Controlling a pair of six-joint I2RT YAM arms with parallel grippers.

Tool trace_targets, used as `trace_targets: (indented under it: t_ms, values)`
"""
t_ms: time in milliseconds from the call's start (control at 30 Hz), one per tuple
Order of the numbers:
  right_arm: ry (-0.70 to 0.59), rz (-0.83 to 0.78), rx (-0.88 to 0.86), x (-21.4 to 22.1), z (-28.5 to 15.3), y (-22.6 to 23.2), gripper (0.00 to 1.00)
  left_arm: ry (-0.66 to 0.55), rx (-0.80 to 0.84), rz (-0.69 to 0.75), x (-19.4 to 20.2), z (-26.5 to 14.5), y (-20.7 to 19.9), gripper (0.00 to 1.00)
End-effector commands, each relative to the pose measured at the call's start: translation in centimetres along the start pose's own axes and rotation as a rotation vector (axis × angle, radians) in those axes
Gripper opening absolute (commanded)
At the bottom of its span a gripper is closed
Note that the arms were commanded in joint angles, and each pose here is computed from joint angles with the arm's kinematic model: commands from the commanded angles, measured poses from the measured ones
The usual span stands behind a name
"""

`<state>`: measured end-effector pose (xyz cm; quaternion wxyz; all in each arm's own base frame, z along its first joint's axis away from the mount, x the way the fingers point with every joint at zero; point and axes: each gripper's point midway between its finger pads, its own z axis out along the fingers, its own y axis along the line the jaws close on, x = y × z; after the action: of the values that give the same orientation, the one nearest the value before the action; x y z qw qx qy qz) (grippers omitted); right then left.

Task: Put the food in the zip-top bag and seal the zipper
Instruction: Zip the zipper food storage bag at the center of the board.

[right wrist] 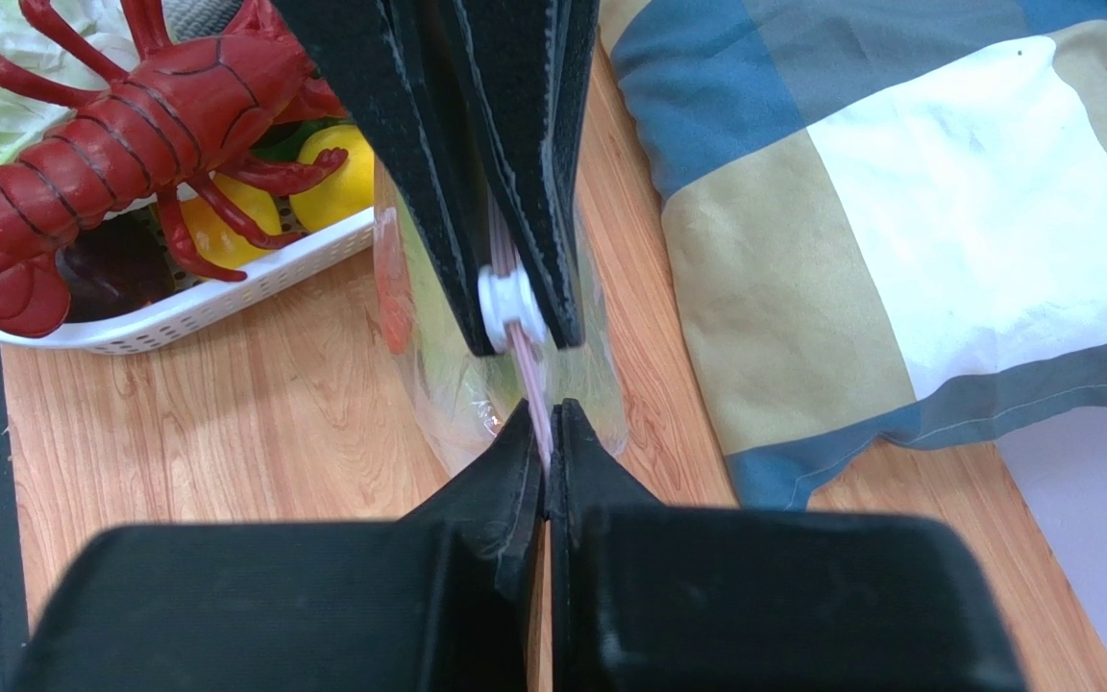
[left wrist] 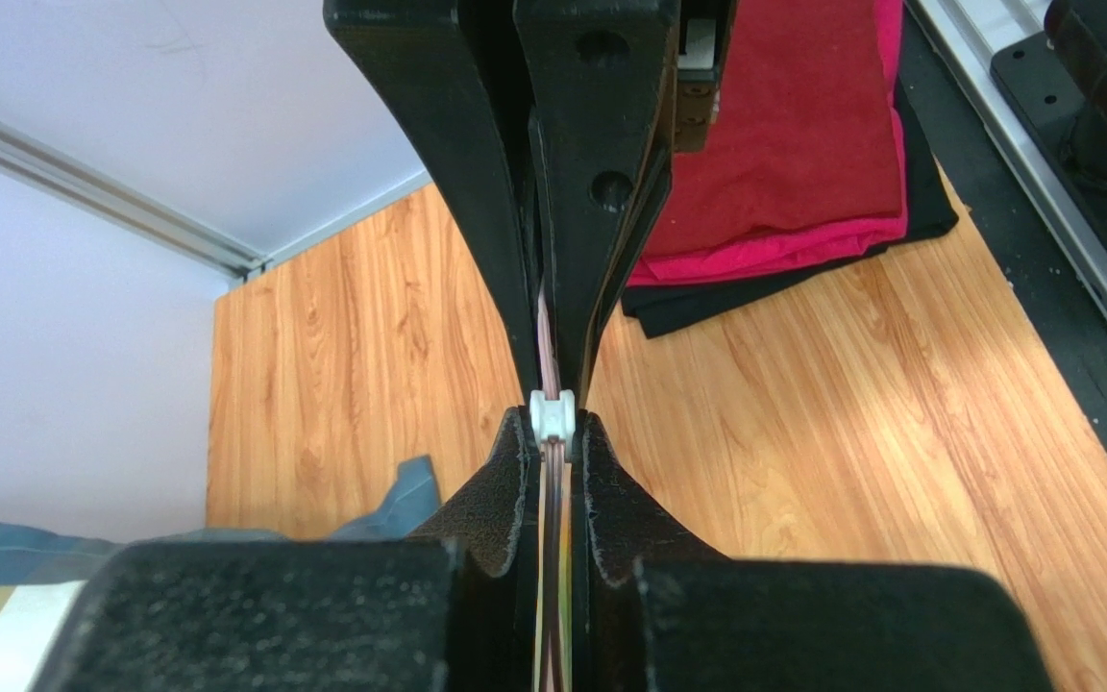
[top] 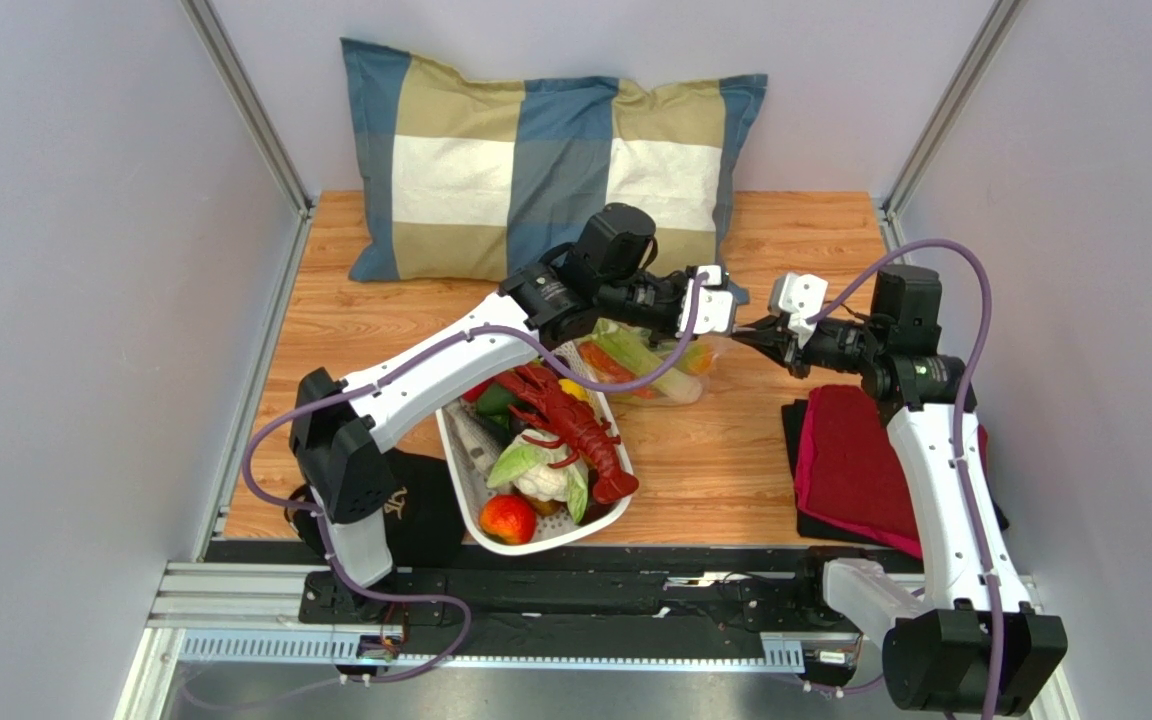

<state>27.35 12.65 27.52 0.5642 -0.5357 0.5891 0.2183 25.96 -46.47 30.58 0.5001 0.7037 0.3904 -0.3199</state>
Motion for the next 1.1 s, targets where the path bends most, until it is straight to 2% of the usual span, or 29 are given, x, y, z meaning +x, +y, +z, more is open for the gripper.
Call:
trace_targets:
  t_ms: [0,467,1067]
  values:
    - [0.014,-0.057,0.066,-0.6,-0.9,-1.1,0.0,0.051,-0.032,0.017,0.4,-3.1,0.4,0.04]
    - [0.03,-0.057,0.091,-0.2,-1.4,-1.2,0.0,0.127,-0.072,0.039,2.7,-6.9,0.5,0.06]
    - [0.061,-0.049,0.126,0.6,-2.0,-2.1,0.0,0.274,-0.201,0.002,6.9,-15.0,1.4,0.09]
